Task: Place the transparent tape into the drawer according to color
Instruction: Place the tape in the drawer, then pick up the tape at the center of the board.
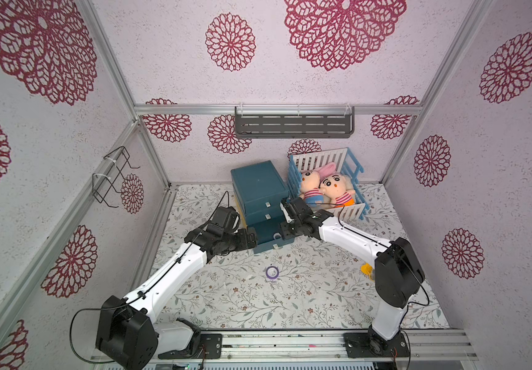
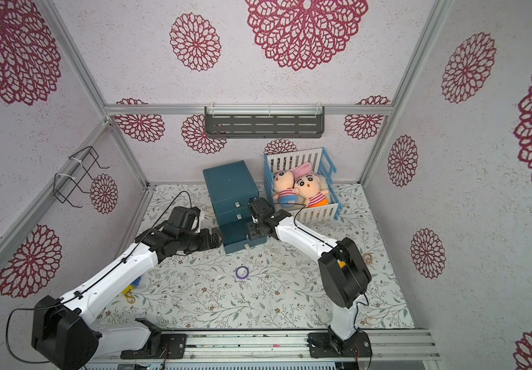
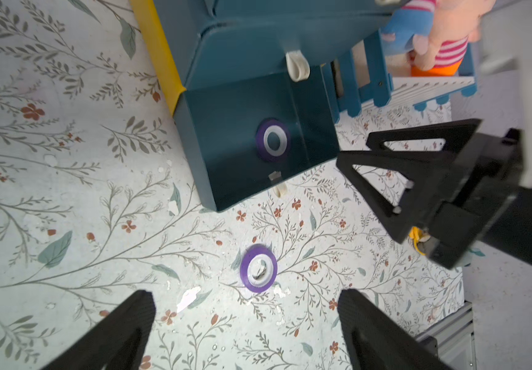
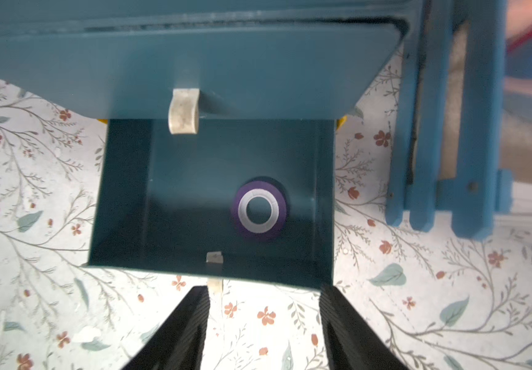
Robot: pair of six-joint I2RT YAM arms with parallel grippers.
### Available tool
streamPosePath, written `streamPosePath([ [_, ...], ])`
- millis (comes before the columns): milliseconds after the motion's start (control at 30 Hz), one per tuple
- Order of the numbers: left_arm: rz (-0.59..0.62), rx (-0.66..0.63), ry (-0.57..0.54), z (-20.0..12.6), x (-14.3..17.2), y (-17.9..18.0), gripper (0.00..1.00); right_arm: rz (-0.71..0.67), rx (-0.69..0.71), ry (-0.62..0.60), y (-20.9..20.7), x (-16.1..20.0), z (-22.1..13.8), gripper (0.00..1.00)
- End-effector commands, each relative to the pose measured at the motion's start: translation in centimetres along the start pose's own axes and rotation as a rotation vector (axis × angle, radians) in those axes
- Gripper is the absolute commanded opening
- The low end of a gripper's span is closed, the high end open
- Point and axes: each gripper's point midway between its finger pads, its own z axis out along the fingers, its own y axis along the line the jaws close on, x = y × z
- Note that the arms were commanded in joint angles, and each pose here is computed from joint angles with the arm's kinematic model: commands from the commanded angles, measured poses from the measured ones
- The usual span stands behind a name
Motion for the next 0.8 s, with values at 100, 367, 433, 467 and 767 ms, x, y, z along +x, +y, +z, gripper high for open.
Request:
streamPosePath([
  [100,0.048,-0.055,0.075,1.2,2.5,-0.5,0.98,0.039,-0.042,-0.077,-0.3,-0.5,-3.6,0.69],
  [367,0.202,-0.092,0.215,3.8,6.6,-3.0,0.96,0.075,-0.028,-0.07,-2.9,2.4,-5.3,0.72],
  [433,0.231,-0.105,0.239,4.4,7.1,-3.4,0.95,0.094,-0.028,-0.067,-3.6,3.3,-5.6,0.73],
  [467,0.246,-0.112,0.251,4.6,7.4,-3.6,0.94,0.107,-0.031,-0.061,-4.0,3.9,-5.7,0.73],
  [767,0.358,-0.209,0.329,6.7,8.6,-4.3,0.89,0.22,-0.059,-0.061,-7.3,6.8,-6.8,0.74],
])
